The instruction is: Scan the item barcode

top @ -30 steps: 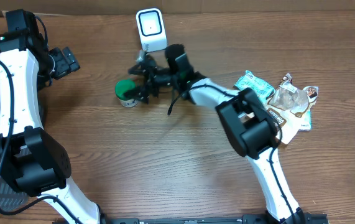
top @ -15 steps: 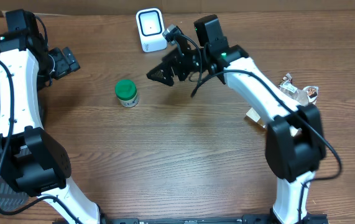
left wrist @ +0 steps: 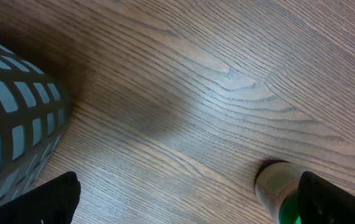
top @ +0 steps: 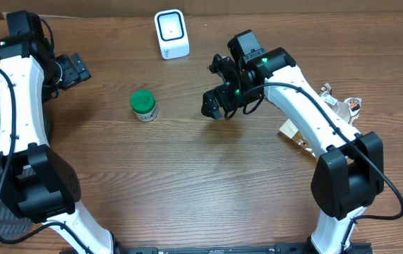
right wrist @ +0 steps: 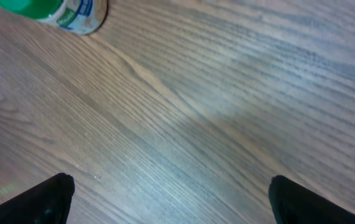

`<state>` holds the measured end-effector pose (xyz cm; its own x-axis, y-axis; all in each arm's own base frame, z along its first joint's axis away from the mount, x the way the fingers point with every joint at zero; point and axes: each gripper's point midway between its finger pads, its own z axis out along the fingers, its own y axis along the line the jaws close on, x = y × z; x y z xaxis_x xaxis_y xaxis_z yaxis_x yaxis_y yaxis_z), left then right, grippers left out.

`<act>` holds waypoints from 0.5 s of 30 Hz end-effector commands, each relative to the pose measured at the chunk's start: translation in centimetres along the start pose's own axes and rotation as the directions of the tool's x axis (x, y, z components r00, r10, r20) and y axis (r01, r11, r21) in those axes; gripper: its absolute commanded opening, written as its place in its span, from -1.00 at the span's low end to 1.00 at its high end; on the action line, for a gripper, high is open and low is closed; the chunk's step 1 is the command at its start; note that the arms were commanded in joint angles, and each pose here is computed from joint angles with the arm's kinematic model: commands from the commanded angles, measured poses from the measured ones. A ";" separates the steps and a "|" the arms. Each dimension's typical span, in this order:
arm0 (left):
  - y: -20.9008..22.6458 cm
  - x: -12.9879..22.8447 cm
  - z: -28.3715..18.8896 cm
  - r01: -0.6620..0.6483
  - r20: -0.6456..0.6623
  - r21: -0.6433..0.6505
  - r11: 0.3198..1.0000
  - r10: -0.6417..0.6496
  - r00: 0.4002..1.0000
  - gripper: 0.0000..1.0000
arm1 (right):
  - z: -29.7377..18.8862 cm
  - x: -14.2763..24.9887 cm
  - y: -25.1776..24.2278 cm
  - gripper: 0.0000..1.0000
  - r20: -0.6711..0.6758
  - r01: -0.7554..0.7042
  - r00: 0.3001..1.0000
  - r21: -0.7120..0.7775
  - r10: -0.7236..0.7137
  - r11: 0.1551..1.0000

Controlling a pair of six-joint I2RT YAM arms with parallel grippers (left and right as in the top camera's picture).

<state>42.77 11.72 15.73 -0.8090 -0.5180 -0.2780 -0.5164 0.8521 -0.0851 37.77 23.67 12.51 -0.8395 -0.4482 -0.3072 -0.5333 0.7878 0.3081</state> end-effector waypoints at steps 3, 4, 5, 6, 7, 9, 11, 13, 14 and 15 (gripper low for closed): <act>-0.1 0.2 0.4 -0.004 -0.005 -0.010 1.000 0.004 1.000 0.99 | -1.3 -1.8 1.7 0.79 0.080 0.001 0.997 0.023 -0.003 1.000; -0.1 0.2 0.4 -0.004 -0.005 -0.010 1.000 0.004 1.000 0.99 | -1.4 -2.3 2.0 0.79 0.094 -0.006 0.996 0.037 0.002 0.999; -0.1 0.2 0.4 -0.004 -0.005 -0.010 1.000 0.004 1.000 0.99 | -1.7 -2.9 2.4 0.79 0.115 -0.006 0.993 0.049 0.000 0.999; -0.1 0.2 0.4 -0.004 -0.005 -0.010 1.000 0.004 1.000 0.99 | -1.9 -3.6 2.9 0.78 0.135 0.001 0.991 0.058 -0.009 0.998; -0.1 0.2 0.4 -0.004 -0.005 -0.010 1.000 0.004 1.000 0.99 | -2.3 -4.3 3.5 0.78 0.158 0.008 0.987 0.069 -0.019 0.998; -0.1 0.1 0.4 -0.004 -0.005 -0.010 1.000 0.004 1.000 0.99 | -3.1 -6.0 4.7 0.78 0.218 0.032 0.974 0.100 -0.054 0.994; -0.1 0.1 0.4 -0.004 -0.005 -0.010 1.000 0.004 1.000 0.99 | -3.9 -7.8 5.8 0.77 0.282 0.039 0.956 0.143 -0.079 0.989; -0.1 0.2 0.4 -0.004 -0.005 -0.010 1.000 0.004 1.000 0.99 | -4.3 -9.2 7.2 0.81 0.330 0.071 0.936 0.158 -0.120 0.985; -0.1 0.1 0.4 -0.004 -0.005 -0.010 1.000 0.004 1.000 0.99 | -4.4 -9.9 8.1 0.82 0.354 0.098 0.923 0.155 -0.148 0.983; -0.1 0.2 0.4 -0.004 -0.005 -0.010 1.000 0.004 1.000 1.00 | -4.4 -10.4 8.9 0.83 0.373 0.125 0.911 0.155 -0.175 0.980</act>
<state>42.77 11.72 15.73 -0.8090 -0.5180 -0.2780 -0.5164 0.8521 -0.0851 40.84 32.39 19.41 -0.6919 -0.4058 -0.5972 -0.6049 0.7774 0.1726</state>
